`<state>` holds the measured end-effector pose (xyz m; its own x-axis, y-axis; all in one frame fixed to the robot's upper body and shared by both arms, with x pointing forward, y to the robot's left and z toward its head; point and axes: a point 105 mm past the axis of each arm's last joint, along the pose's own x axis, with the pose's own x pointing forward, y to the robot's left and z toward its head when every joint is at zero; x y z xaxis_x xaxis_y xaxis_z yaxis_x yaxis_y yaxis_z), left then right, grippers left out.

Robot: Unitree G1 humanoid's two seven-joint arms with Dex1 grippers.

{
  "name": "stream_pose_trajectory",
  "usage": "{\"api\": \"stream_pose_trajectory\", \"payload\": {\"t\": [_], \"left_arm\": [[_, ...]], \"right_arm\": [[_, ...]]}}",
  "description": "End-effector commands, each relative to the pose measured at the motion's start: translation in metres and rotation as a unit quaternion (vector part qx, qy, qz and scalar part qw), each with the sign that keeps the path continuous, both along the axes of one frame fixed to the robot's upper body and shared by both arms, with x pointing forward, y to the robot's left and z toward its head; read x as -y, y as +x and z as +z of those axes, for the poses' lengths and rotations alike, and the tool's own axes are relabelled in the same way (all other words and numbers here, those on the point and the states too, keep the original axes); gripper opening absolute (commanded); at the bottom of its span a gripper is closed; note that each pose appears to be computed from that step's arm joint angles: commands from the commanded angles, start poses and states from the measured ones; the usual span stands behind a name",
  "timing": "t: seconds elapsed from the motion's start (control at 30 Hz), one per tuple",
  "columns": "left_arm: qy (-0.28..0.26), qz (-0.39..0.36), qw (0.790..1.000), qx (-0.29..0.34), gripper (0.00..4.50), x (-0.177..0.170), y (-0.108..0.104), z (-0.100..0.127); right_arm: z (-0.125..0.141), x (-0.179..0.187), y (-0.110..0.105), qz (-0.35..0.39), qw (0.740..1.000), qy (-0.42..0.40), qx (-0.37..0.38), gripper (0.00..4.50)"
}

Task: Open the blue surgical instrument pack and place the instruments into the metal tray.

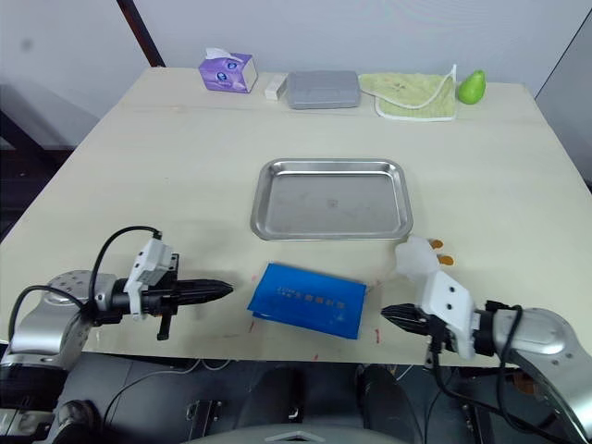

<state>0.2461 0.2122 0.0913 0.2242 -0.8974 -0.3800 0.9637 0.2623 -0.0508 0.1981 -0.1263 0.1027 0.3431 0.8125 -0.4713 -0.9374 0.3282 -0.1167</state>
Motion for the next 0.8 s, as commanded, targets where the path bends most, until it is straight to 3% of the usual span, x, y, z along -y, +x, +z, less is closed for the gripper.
{"api": "stream_pose_trajectory", "payload": {"t": [0.03,0.33,0.53,0.8], "left_arm": [[0.007,-0.027,1.0,0.008,0.03,0.007,0.001,0.0],[-0.009,-0.049,0.999,0.017,0.03,0.036,0.006,-0.011],[-0.021,-0.047,0.998,0.022,0.03,0.047,0.006,-0.016],[-0.039,-0.047,0.998,0.029,0.03,0.064,0.009,-0.017]], "right_arm": [[-0.009,-0.004,0.002,0.014,0.999,-0.038,0.0,0.0],[-0.031,-0.028,0.011,0.068,0.996,-0.06,0.0,0.0],[-0.021,-0.028,0.023,0.058,0.998,-0.03,0.012,0.0],[-0.019,-0.016,0.038,0.061,0.996,-0.054,0.03,0.0]]}}
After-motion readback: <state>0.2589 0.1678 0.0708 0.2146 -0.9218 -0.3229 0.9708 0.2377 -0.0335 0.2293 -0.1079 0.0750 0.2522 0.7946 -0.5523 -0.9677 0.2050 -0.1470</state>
